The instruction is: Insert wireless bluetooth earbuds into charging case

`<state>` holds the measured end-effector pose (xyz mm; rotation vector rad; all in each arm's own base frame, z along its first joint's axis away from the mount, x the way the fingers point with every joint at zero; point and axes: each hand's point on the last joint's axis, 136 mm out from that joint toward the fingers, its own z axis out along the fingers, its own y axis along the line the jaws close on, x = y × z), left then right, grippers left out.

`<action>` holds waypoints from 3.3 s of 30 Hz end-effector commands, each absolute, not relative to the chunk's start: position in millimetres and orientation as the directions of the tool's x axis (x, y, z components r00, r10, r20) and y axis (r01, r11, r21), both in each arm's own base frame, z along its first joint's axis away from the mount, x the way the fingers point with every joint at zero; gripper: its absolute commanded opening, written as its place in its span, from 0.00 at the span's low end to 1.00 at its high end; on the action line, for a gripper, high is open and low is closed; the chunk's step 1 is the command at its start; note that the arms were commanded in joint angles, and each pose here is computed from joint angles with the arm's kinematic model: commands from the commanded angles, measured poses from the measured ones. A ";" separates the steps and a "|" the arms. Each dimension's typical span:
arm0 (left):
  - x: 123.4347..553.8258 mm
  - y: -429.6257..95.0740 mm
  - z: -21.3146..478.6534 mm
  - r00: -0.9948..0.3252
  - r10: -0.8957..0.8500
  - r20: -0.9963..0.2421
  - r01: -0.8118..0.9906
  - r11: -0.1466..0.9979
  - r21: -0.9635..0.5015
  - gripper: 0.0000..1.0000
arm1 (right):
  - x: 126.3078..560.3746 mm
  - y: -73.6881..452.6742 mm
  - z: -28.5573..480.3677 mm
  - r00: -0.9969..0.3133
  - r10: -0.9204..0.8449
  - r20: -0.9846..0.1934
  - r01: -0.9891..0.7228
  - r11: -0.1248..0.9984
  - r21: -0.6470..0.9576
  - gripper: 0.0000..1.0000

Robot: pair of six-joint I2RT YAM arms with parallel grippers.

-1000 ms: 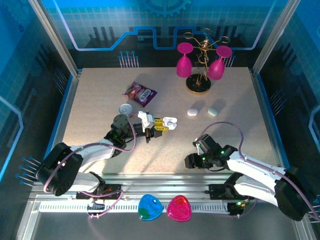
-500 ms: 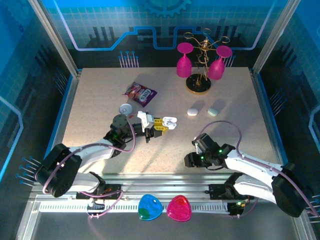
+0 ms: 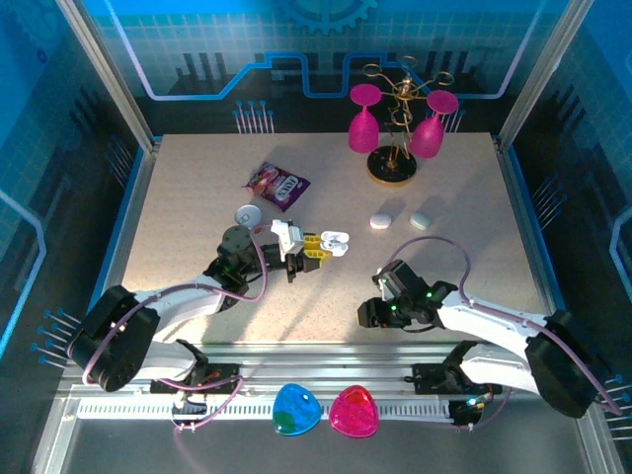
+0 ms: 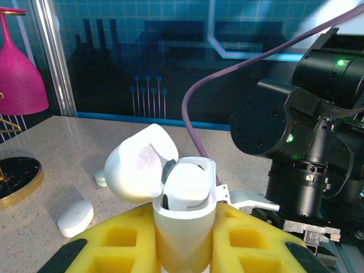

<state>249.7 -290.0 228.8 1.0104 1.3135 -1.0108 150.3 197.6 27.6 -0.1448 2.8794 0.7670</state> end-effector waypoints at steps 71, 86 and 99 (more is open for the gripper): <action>262.4 -259.7 243.8 -0.012 -0.119 -0.993 0.948 0.314 -0.049 0.20 | 132.2 205.6 30.7 -0.936 -0.297 -0.187 -0.350 0.830 0.434 0.58; 259.1 -258.6 248.3 -0.009 -0.108 -0.994 0.949 0.313 -0.043 0.20 | 162.2 203.0 44.3 -0.902 -0.396 -0.174 -0.429 0.869 0.247 0.47; 254.8 -254.9 245.2 0.004 -0.073 -0.997 0.944 0.329 -0.020 0.20 | 160.9 220.8 25.6 -0.901 -0.428 -0.062 -0.430 0.868 0.250 0.37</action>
